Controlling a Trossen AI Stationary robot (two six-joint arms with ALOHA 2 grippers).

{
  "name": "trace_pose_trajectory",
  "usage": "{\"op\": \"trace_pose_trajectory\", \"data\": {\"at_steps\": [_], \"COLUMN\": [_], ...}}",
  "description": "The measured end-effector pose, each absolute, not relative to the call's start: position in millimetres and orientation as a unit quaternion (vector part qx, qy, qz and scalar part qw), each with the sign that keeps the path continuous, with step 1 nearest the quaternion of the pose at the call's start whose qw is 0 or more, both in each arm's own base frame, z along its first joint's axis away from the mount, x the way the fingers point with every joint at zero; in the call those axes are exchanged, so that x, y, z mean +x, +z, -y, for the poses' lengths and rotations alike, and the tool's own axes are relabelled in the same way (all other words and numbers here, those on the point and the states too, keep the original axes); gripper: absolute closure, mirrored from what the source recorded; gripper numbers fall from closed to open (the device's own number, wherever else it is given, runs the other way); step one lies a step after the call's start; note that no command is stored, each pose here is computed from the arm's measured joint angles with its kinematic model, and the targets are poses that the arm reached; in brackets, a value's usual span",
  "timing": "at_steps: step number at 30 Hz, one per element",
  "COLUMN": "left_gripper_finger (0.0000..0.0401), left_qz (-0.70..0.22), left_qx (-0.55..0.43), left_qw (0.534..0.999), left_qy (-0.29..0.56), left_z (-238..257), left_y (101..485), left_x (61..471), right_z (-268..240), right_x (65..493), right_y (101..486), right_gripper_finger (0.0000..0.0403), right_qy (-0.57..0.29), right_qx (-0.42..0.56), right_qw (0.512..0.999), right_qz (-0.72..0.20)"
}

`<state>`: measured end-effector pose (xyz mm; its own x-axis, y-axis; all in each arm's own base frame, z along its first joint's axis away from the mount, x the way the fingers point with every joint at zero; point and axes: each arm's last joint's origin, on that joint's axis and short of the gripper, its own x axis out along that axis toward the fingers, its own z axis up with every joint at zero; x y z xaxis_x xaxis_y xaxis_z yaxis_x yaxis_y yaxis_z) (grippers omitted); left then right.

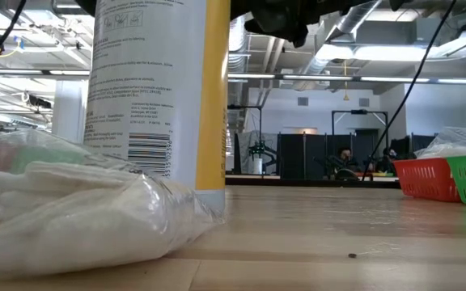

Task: Pick & Place Travel size toiletries
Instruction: Put the bottom gray deodorant into the right green bin

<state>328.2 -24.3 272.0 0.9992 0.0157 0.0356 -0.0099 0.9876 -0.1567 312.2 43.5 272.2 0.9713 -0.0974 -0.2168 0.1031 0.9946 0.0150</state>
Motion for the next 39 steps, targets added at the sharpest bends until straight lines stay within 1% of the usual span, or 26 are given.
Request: {"op": "trace_pose_trajectory", "data": {"at_steps": [2,4,8,18,26,31,35,39], "left_gripper_finger": [0.0231,0.023,0.0231,0.023,0.0209,0.0207,0.021,0.0209], "left_qz": [0.025,0.023,0.026,0.025,0.026,0.017,0.014,-0.018], "left_qx": [-0.079,-0.079,-0.08,-0.08,-0.068,-0.065,-0.065,-0.058], "left_qw": [0.997,0.997,0.996,0.996,0.997,0.998,0.998,0.998], "left_qy": [0.006,0.006,0.007,0.007,0.009,0.009,0.01,0.014], "left_z": [24,24,24,24,24,24,24,21], "left_y": [273,273,274,274,274,272,277,285], "left_x": [329,329,328,328,328,328,323,311], "right_z": [-44,-44,-44,-44,-44,-44,-43,-41], "right_x": [313,314,314,314,314,313,308,295], "right_y": [271,269,269,269,269,268,274,286], "right_gripper_finger": [0.0156,0.017,0.0229,0.0226,0.0226,0.0226,0.0226,0.0226], "right_qy": [-0.05,-0.05,-0.049,-0.049,-0.05,-0.05,-0.052,-0.054], "right_qx": [0.011,0.011,0.008,0.009,0.009,0.01,0.01,0.01], "right_qw": [0.992,0.992,0.992,0.992,0.992,0.992,0.992,0.991], "right_qz": [-0.112,-0.114,-0.116,-0.116,-0.116,-0.119,-0.117,-0.12]}}
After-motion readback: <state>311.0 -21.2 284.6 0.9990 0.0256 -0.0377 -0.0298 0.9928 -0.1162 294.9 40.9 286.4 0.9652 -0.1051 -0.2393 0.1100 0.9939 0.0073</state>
